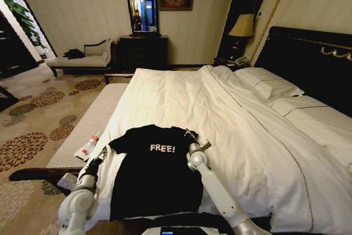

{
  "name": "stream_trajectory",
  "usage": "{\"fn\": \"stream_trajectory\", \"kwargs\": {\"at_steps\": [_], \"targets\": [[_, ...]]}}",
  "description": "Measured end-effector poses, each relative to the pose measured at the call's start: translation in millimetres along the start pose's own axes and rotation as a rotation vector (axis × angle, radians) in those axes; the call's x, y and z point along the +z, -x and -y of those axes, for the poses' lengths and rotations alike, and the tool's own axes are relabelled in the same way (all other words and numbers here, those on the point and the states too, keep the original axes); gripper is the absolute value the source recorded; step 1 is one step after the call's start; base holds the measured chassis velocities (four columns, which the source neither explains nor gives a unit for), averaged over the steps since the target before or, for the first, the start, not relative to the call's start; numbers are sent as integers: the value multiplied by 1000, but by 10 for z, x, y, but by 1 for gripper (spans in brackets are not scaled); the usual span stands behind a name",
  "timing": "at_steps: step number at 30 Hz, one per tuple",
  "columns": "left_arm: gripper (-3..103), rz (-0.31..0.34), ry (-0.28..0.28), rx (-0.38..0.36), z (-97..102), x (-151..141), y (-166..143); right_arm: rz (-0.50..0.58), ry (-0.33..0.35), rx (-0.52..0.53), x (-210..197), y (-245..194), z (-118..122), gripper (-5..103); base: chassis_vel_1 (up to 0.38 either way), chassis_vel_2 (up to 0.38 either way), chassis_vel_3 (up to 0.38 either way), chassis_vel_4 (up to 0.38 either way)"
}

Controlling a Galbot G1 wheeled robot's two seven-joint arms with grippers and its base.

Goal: Fold the clothes on the bed.

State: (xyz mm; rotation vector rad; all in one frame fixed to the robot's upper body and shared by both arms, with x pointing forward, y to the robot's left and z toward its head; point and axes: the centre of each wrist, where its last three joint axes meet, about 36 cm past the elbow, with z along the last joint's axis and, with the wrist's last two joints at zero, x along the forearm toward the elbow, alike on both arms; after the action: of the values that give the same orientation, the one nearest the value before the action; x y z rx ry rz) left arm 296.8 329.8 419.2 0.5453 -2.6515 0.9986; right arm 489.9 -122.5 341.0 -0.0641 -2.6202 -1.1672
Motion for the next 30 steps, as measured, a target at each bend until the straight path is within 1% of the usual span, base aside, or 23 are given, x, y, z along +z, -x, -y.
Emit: {"fn": "stream_trajectory", "kwargs": {"at_steps": [4, 6, 7, 9, 11, 12, 13, 14, 16, 17, 18, 19, 20, 22, 23, 25, 26, 27, 28, 29, 30], "targets": [[100, -1, -1, -1, -3, 6, 12, -7, -12, -1, 88, 21, -34, 0, 0, 0, 0, 0], [100, -5, -2, -1, -3, 18, 22, -8, -38, -8, 150, 22, -45, 0, 0, 0, 0, 0], [100, -5, -2, -1, -3, 18, 22, -8, -38, -8, 150, 22, -45, 0, 0, 0, 0, 0], [100, -7, -3, -2, -6, 27, 32, -7, -68, -26, 200, 0, -35, -1, 0, 0, 0, 0], [100, -9, -4, -2, -4, 34, 38, 13, -78, -86, 225, -90, -32, 10, 0, 0, 0, 0], [100, -9, -4, -2, -4, 34, 38, 13, -78, -86, 225, -90, -32, 10, 0, 0, 0, 0], [100, -9, -3, -2, -4, 35, 40, 37, -75, -140, 198, -157, -53, 15, 0, 0, 0, 0], [100, -10, -3, -1, -4, 35, 41, 61, -65, -182, 164, -211, -76, 15, 0, 0, 0, 0], [100, -11, -1, -1, -5, 35, 43, 124, -15, -271, 10, -345, -137, 26, 0, 0, 0, 0], [100, -11, 0, 0, -4, 35, 44, 156, 21, -296, -103, -406, -146, 31, 0, 0, 0, 0], [100, -11, 0, 0, -4, 35, 44, 156, 21, -296, -103, -406, -146, 31, 0, 0, 0, 0], [100, -12, 1, 0, -4, 35, 44, 175, 50, -294, -195, -442, -129, 37, 0, 0, 0, 0], [100, -13, 2, 1, -4, 35, 44, 185, 80, -265, -280, -466, -93, 37, 0, 0, 0, 0], [100, -14, 3, 2, -3, 39, 43, 171, 142, -133, -455, -491, 74, 47, 0, 0, 0, 0], [100, -14, 3, 2, -3, 39, 43, 171, 142, -133, -455, -491, 74, 47, 0, 0, 0, 0], [100, -16, 3, 3, 0, 43, 41, 148, 151, -37, -519, -519, 209, 58, 0, 0, 0, 0], [100, -16, 3, 5, 5, 44, 37, 130, 151, 13, -544, -549, 276, 58, 0, 0, 0, 0], [100, -16, 3, 7, 10, 42, 33, 86, 156, 80, -566, -613, 350, 69, 0, 0, 0, 0], [100, -16, 4, 8, 12, 41, 32, 63, 164, 105, -569, -645, 369, 69, 0, 0, 0, 0], [100, -16, 4, 8, 12, 41, 32, 63, 164, 105, -569, -645, 369, 69, 0, 0, 0, 0], [100, -16, 4, 9, 14, 39, 31, 41, 173, 124, -570, -674, 380, 74, 0, 0, 0, 0]]}}
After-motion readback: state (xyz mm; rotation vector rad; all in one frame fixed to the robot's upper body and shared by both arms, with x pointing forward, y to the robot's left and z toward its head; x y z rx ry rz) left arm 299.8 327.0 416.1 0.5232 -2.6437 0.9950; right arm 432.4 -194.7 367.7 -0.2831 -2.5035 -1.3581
